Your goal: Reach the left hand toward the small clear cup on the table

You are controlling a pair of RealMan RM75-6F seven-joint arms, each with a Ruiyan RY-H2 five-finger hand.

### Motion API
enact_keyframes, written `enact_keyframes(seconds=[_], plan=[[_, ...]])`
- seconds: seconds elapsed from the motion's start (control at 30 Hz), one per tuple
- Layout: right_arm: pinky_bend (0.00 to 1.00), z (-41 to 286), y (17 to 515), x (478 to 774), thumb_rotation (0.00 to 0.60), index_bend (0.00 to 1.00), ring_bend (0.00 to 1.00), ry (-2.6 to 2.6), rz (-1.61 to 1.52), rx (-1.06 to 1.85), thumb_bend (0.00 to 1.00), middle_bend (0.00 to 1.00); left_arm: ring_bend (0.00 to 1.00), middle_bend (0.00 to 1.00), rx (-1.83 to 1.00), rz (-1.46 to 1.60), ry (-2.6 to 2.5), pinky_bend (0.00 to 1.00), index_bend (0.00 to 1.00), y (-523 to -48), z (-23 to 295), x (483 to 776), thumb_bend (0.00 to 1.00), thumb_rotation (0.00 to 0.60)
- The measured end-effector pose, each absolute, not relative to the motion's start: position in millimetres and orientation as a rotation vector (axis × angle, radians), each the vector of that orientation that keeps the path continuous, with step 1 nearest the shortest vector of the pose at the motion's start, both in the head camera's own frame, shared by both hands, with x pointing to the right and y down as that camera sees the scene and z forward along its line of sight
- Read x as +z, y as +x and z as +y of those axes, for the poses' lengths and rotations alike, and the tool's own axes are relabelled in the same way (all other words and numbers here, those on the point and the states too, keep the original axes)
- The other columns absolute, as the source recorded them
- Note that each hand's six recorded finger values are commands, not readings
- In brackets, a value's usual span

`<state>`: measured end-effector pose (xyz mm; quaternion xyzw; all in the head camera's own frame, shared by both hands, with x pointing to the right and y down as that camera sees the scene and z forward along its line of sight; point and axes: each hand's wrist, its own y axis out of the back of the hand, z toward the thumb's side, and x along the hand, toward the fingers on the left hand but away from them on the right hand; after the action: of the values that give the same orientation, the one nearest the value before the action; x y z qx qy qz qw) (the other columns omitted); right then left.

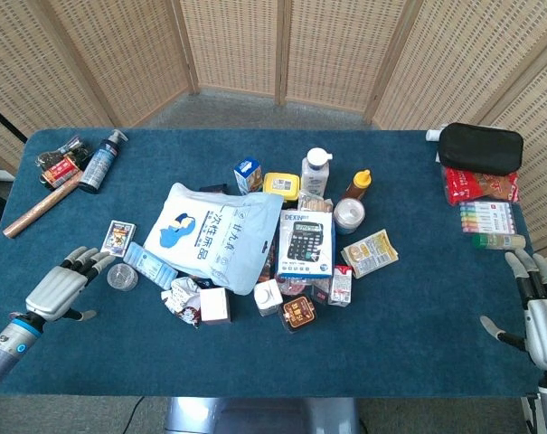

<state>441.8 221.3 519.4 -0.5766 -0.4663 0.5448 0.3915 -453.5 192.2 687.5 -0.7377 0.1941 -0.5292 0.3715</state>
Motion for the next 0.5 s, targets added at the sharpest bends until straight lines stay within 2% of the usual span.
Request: enact_keyframes(seconds=[0.17, 0.23, 0.3, 0.37, 0.5], plan=[[0.0, 221, 443, 518, 0.591, 0.0, 0.0, -1.467, -1.194, 1.38, 0.0, 0.0, 0.0, 0.0, -1.362, 0.496, -1.889, 0.0, 0.0, -444, 187, 694, 0.0, 0.6], [0.0, 221, 444, 517, 0.591, 0.0, 0.0, -1.466, -1.198, 1.377, 0.0, 0.0, 0.0, 0.0, -1.36, 0.505, -1.896, 0.01, 0.04, -440, 185, 696, 0.0, 0.6], [0.0, 221, 444, 516, 0.591, 0.0, 0.0, -1.464, -1.202, 1.375, 0.0, 0.0, 0.02, 0.02, -1.355, 0.517, -1.902, 0.06, 0.08, -435, 182, 698, 0.0, 0.6], [0.0, 221, 445, 515, 0.59, 0.0, 0.0, -1.465, -1.205, 1.375, 0.0, 0.0, 0.12, 0.12, -1.353, 0.512, -1.901, 0.16, 0.18, -431, 181, 699, 0.0, 0.6], [0.0, 221, 446, 514, 0.59, 0.0, 0.0, -1.462, -1.208, 1.375, 0.0, 0.0, 0.45, 0.44, -1.34, 0.52, -1.888, 0.5, 0.46, -423, 178, 700, 0.0, 0.6]])
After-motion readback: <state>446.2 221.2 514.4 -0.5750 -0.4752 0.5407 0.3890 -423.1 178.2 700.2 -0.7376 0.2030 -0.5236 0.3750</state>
